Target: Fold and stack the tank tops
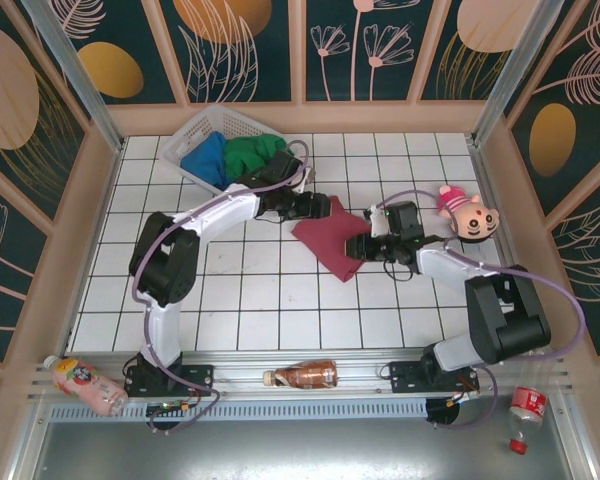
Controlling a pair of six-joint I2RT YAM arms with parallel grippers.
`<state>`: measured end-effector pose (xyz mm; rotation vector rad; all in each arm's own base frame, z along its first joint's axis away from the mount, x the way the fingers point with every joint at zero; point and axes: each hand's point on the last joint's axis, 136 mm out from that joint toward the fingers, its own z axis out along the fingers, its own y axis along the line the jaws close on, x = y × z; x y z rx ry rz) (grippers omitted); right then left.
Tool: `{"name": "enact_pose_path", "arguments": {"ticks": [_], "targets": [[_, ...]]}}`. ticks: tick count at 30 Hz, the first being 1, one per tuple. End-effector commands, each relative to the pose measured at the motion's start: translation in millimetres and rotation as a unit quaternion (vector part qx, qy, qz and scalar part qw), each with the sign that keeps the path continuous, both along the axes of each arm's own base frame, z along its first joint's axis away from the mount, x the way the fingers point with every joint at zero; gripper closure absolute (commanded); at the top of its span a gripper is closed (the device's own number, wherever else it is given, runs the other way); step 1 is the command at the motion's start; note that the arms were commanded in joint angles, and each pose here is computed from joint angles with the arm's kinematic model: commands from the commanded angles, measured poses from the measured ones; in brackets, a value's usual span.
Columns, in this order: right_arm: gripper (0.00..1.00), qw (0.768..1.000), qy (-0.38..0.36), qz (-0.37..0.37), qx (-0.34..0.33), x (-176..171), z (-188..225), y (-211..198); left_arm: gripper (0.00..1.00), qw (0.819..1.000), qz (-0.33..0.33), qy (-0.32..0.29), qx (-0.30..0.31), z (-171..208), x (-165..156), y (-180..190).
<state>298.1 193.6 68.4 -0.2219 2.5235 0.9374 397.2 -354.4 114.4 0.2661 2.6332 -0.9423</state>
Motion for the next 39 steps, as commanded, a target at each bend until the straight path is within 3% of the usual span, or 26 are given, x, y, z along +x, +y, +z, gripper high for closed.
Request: {"name": "enact_pose_path", "arguments": {"ticks": [1,7,12,19,23,28,34,39], "targets": [[0.68,0.999,0.012,-0.007,0.037,3,-3,14,0.32,1.0,-0.011,0.017,-0.002,-20,2,-9],[0.69,0.995,0.08,-0.03,-0.057,-15,-56,-13,0.33,0.999,-0.011,0.021,0.035,-51,6,-4],[0.69,0.988,0.106,-0.039,-0.103,-21,-72,-27,0.33,0.995,-0.008,0.008,0.102,-79,11,11],[0.7,0.983,0.118,-0.046,-0.136,-25,-75,-42,0.26,0.988,-0.018,-0.051,0.146,-34,19,23],[0.7,0.983,0.114,-0.048,-0.135,-25,-76,-48,0.26,0.98,-0.06,-0.038,0.185,-52,2,38],[0.7,0.983,0.11,-0.048,-0.139,-21,-74,-54,0.28,0.989,-0.078,-0.02,0.122,-66,-8,17],[0.7,0.983,0.107,-0.047,-0.139,-22,-70,-58,0.33,0.992,-0.086,0.0,0.094,-78,-10,0],[0.7,0.984,0.106,-0.044,-0.133,-22,-66,-56,0.46,0.992,-0.09,0.015,0.087,-91,-17,-10]]}}
